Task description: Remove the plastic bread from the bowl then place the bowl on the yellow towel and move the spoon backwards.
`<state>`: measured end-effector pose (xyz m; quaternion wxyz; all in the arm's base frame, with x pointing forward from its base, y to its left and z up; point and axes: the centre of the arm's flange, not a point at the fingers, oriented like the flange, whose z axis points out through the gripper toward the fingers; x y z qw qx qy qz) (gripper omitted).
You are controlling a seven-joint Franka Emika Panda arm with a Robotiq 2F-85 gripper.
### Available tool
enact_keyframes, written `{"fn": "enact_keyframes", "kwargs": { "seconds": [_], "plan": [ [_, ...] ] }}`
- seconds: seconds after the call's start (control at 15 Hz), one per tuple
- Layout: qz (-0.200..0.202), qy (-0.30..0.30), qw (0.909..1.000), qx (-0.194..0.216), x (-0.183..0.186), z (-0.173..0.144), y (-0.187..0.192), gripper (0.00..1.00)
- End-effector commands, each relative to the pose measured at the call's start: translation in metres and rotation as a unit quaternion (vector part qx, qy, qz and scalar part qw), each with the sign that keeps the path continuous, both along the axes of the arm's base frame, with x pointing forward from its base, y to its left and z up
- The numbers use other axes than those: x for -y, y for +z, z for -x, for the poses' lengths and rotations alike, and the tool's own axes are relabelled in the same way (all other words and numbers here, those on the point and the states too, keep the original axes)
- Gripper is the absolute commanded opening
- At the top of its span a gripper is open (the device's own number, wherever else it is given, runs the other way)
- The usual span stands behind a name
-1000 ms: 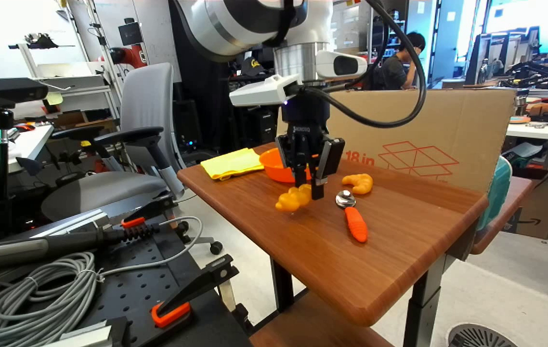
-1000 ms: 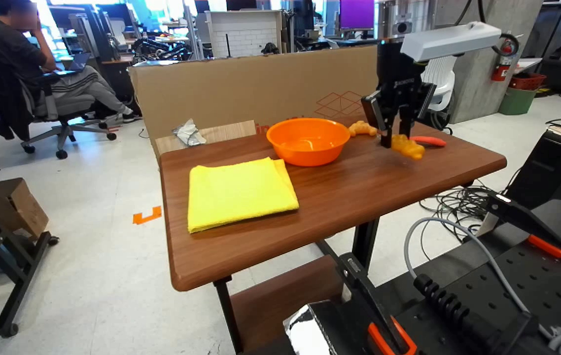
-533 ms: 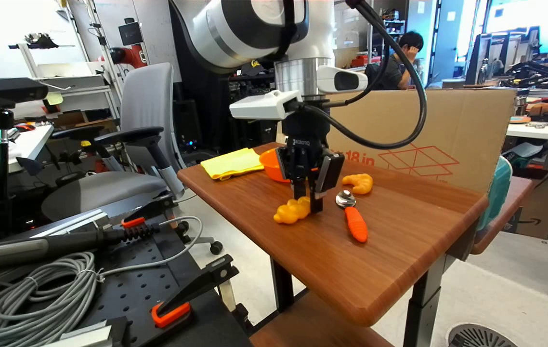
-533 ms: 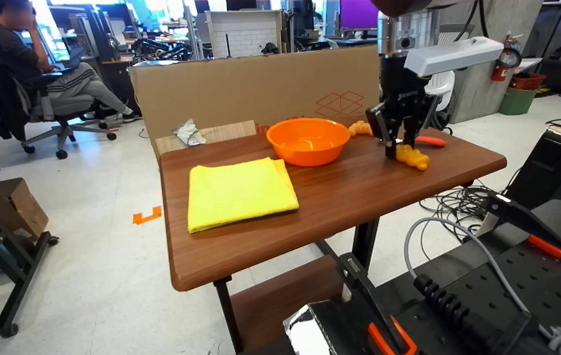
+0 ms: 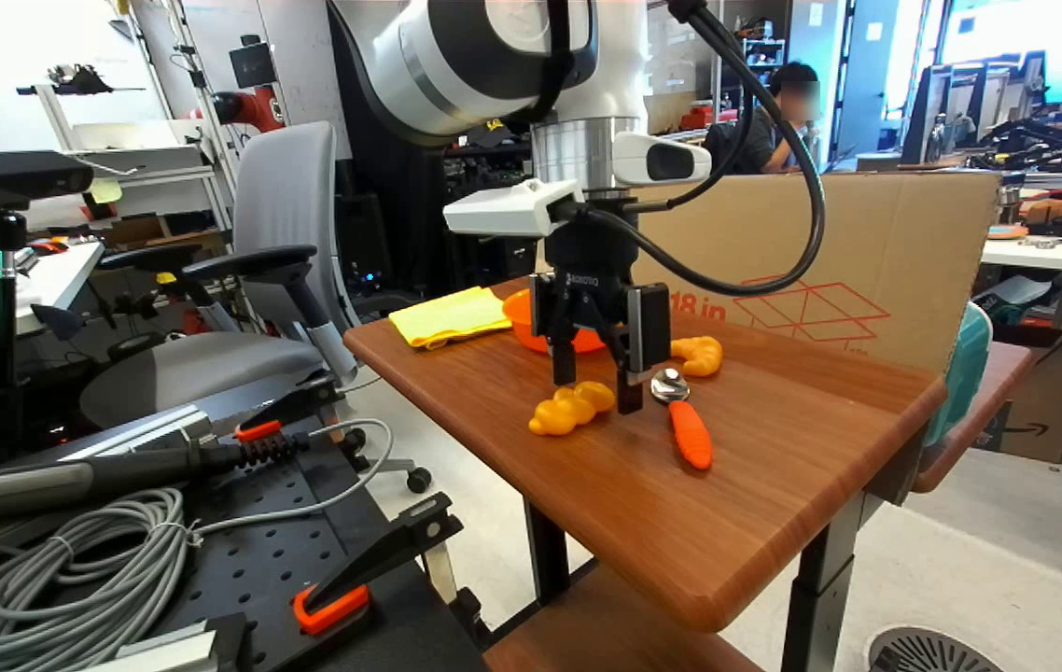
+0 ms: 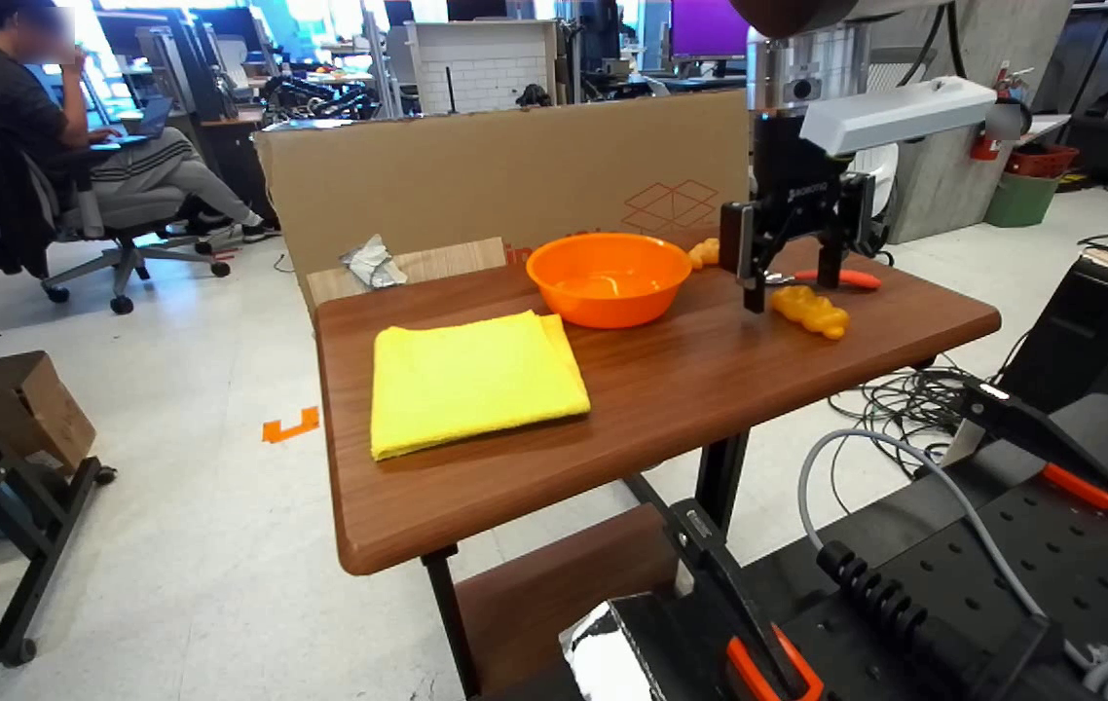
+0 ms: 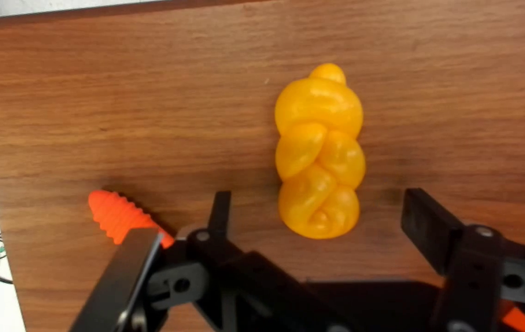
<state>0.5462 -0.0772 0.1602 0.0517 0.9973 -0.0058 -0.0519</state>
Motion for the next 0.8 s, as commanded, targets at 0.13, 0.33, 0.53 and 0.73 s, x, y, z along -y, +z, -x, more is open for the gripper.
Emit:
{"fn": "enact_keyframes", "kwargs": {
  "seconds": [0.13,0.33,0.53,0.73],
  "plan": [
    [-0.009,-0.002,1.0000,0.004,0.002,0.002,0.013,1.00],
    [-0.014,-0.010,0.9998,0.007,0.002,0.005,0.028,1.00],
    [-0.029,-0.016,0.9993,0.014,0.000,0.008,0.049,1.00],
    [-0.047,-0.027,0.9982,0.026,-0.005,0.005,0.072,1.00]
  ]
}}
